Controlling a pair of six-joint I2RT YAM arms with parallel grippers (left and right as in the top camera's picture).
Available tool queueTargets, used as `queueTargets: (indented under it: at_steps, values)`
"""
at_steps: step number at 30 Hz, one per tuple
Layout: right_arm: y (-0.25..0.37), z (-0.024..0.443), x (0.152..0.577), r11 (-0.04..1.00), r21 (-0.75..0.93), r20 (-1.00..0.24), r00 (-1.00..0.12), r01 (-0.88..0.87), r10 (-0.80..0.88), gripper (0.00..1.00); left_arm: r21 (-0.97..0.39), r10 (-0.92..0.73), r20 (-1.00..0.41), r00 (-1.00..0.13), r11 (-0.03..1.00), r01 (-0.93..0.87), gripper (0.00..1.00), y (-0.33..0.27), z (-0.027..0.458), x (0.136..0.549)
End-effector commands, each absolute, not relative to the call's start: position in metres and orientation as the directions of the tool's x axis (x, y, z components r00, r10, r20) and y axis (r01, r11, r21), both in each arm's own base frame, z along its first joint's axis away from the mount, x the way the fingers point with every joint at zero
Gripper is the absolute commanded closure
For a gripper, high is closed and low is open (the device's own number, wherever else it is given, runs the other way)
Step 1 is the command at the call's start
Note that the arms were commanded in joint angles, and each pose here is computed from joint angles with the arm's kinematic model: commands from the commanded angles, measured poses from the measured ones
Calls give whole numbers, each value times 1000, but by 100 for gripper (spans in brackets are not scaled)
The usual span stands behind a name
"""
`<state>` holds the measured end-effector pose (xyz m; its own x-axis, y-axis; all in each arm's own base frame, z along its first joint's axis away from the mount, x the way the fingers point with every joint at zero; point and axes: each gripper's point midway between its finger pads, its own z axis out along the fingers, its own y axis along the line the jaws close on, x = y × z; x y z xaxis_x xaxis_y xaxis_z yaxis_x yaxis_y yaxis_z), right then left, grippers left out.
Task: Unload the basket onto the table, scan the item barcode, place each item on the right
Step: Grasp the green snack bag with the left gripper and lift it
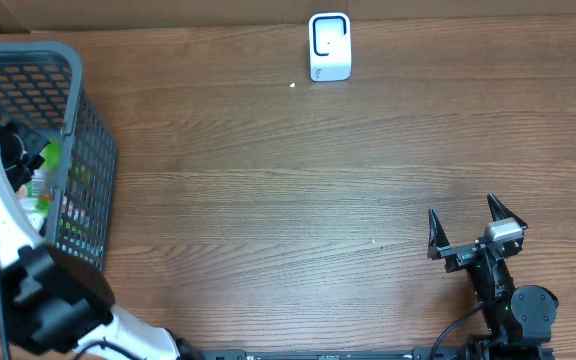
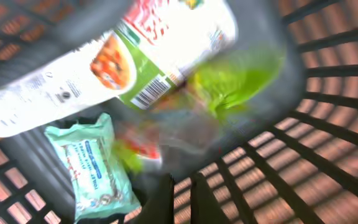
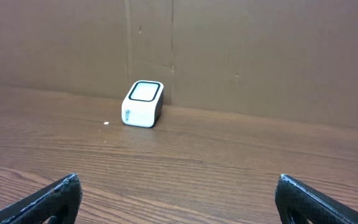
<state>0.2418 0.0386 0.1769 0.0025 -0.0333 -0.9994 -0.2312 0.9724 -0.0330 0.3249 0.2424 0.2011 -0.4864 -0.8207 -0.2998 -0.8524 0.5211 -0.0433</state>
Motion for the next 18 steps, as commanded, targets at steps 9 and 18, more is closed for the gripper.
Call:
queueTargets:
  at_steps: [9, 18]
  values:
    - [37, 175, 242, 975, -28, -1000, 5, -222, -28, 0, -141, -730, -543, -416, 568, -811, 69, 222, 311, 296]
    - [37, 175, 242, 975, -28, -1000, 5, -222, -28, 0, -67, -834, -322, -449, 493, -868, 0, 227, 226, 288]
